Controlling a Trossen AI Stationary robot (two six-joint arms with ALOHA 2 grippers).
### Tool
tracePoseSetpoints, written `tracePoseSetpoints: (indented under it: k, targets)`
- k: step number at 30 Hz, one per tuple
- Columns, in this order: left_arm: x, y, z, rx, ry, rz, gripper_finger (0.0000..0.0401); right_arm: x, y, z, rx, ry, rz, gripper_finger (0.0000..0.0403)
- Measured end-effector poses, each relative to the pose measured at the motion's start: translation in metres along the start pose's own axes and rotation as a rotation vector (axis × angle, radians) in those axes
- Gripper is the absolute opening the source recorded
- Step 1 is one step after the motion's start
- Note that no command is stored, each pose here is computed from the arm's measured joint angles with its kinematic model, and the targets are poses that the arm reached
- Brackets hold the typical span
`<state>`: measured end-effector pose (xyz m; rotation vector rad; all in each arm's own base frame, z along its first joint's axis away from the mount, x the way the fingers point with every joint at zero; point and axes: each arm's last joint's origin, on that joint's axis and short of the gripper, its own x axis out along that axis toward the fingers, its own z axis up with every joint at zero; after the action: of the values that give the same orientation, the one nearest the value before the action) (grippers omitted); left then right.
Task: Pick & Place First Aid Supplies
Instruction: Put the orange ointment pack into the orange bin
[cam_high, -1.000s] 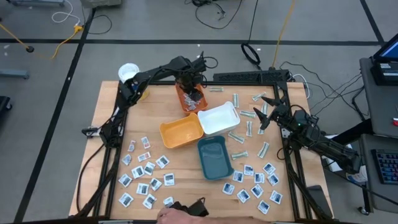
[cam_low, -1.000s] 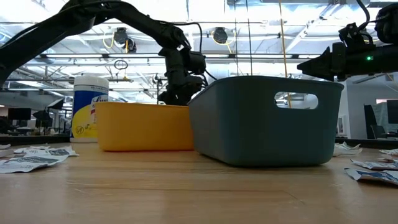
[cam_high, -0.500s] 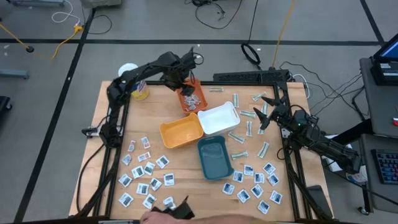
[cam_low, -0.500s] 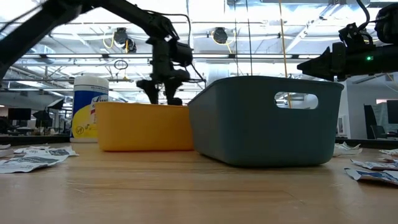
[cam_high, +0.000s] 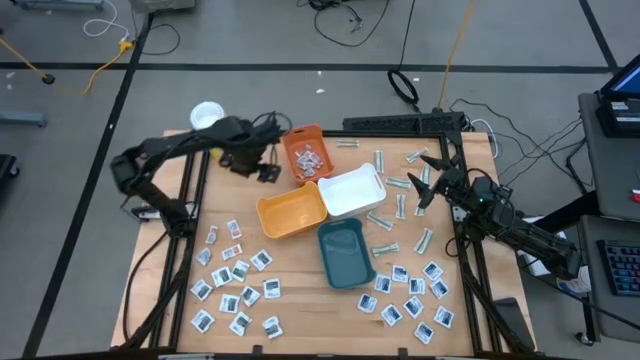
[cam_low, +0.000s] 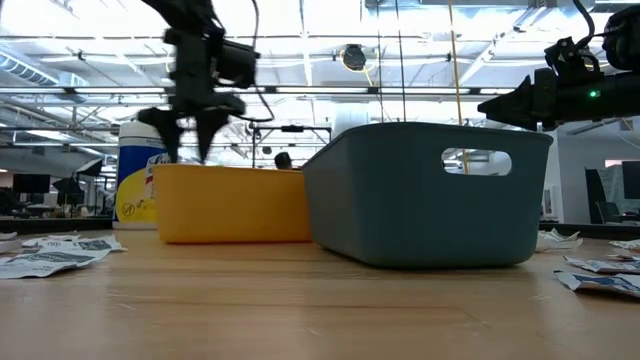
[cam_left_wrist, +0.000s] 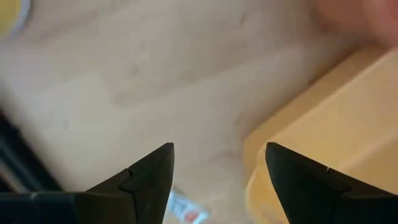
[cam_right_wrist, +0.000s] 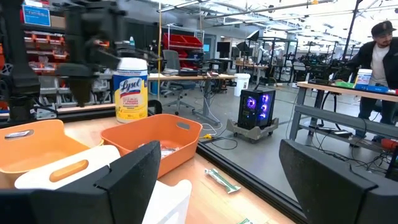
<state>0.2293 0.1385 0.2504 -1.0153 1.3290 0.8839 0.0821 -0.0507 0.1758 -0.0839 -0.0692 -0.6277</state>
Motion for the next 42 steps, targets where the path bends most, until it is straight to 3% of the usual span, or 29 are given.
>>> tracePoseSetpoints:
  k: [9,17,32,42]
  targets:
    - [0.011,0.028,-0.073,-0.075,0.024,0.001,0.0255,0.0,0.0,0.0,0.0,0.0,0.0,0.0322]
    - [0.033,0.033,-0.11,-0.033,0.092,0.037,0.0255,0.0,0.0,0.0,0.0,0.0,0.0,0.0322]
    - [0.082,0.026,-0.143,0.23,0.2,0.205,0.0255,0.0,0.0,0.0,0.0,0.0,0.0,0.0322]
    - [0.105,0.019,-0.143,0.16,0.311,0.336,0.0255,0.0,0.0,0.0,0.0,0.0,0.0,0.0322]
